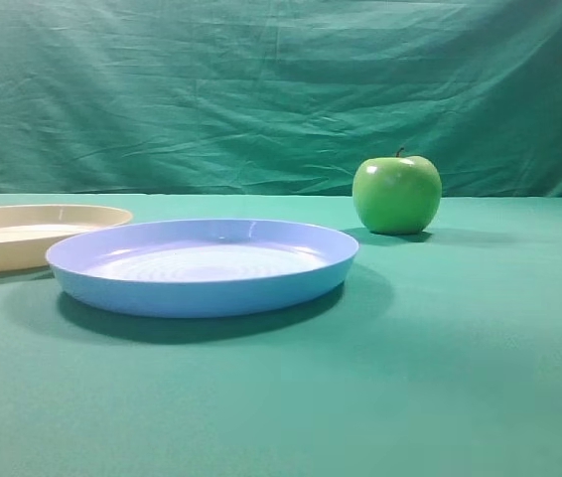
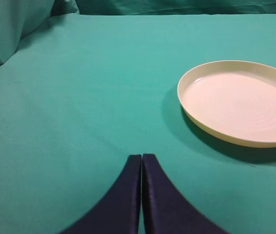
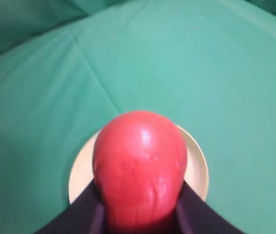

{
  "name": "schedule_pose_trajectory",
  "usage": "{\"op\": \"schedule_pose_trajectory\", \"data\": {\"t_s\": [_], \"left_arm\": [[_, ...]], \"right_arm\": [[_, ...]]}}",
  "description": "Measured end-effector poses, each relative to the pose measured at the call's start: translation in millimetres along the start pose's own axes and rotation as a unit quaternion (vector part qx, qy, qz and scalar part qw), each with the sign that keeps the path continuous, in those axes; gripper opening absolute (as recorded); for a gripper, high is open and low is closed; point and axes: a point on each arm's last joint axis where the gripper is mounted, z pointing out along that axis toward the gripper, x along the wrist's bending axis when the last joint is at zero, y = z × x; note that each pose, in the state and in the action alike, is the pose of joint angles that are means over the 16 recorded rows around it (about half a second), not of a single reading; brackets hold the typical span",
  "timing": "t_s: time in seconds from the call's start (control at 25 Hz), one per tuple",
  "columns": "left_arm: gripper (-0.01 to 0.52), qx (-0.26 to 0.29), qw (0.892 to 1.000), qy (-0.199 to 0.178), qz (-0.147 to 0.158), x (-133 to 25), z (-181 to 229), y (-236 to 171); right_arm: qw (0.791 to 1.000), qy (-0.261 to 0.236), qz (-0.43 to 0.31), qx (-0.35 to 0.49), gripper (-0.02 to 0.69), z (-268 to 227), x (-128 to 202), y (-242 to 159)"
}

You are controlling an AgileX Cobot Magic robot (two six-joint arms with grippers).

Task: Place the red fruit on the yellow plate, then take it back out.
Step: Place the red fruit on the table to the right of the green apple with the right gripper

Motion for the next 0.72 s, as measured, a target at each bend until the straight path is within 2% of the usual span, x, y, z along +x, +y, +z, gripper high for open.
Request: {"op": "schedule_pose_trajectory", "data": {"t_s": [0.28,0.72], "left_arm": [[0.0,0.0,1.0,0.0,0.0,0.0,0.0,0.0],[0.0,0.0,1.0,0.0,0.0,0.0,0.0,0.0]], "right_arm": [[0.998,-0.058,0.028,-0.008,0.194,-50.6,0.8,-28.7],[0.988,-0.121,0.069,-0.067,0.194,-110.9,6.3,-100.5]]}}
